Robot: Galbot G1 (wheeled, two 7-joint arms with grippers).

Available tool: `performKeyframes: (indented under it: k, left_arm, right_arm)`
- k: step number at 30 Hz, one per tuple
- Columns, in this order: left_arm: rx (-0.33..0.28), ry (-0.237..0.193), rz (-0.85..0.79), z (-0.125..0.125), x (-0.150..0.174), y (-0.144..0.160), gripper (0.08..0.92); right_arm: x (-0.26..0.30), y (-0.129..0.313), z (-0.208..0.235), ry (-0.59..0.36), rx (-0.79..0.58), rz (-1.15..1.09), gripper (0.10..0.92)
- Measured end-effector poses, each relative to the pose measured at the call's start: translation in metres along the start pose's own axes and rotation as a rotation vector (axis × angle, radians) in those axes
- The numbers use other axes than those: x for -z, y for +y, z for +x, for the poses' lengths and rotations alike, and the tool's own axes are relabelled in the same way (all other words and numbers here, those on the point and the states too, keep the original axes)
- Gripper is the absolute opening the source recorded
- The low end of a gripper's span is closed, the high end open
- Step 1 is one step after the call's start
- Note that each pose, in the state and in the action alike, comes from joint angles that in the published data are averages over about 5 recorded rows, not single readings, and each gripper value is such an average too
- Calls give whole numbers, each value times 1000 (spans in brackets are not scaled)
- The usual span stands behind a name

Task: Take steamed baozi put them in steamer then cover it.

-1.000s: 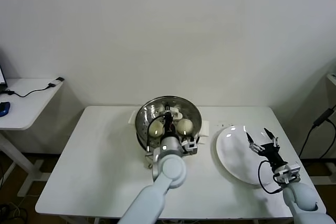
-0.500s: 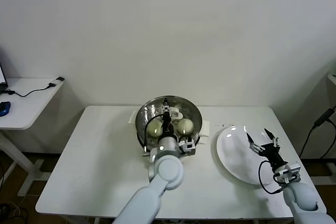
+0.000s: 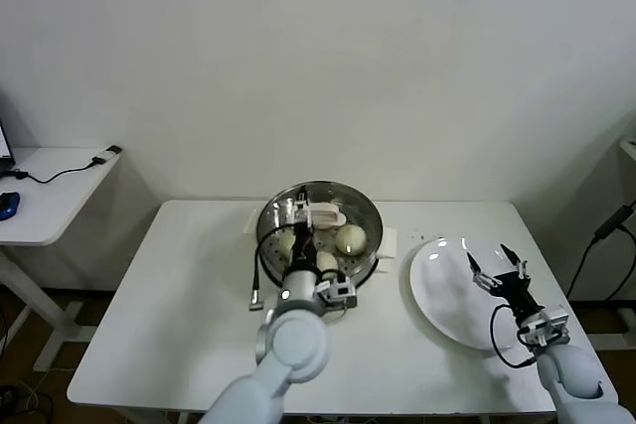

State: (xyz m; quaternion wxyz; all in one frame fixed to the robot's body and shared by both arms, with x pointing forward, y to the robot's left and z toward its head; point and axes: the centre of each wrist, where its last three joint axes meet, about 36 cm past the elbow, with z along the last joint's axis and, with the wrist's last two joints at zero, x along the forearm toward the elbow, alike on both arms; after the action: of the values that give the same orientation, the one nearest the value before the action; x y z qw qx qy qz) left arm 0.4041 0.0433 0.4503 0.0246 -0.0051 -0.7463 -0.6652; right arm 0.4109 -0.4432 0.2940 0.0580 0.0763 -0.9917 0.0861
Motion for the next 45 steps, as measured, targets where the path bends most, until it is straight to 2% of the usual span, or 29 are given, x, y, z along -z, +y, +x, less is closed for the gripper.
performKeyframes:
  k: [5, 9, 15, 19, 23, 27, 35, 45]
  left_arm:
    - [26, -6, 66, 15, -17, 8, 823]
    - [34, 6, 147, 24, -36, 14, 823]
    - [-1, 44, 327, 36, -68, 28, 823]
    - [-30, 32, 471, 41, -98, 32, 823]
    - [-42, 0, 630, 47, -132, 28, 823]
    - [-41, -6, 792, 56, -168, 21, 823]
    - [-13, 40, 1057, 75, -225, 4, 823]
    - [24, 58, 1224, 94, -253, -8, 823]
  right_arm:
    - [4, -1, 3, 19, -10, 15, 823]
    - [9, -1, 5, 34, -17, 20, 823]
    - [16, 1, 7, 37, -31, 12, 823]
    - [20, 3, 9, 33, -48, -1, 823]
    - [24, 7, 11, 31, -57, -6, 823]
    - [29, 12, 10, 24, -54, -9, 823]
    - [34, 23, 8, 10, -40, -18, 823]
    - [35, 31, 17, -5, -29, -35, 823]
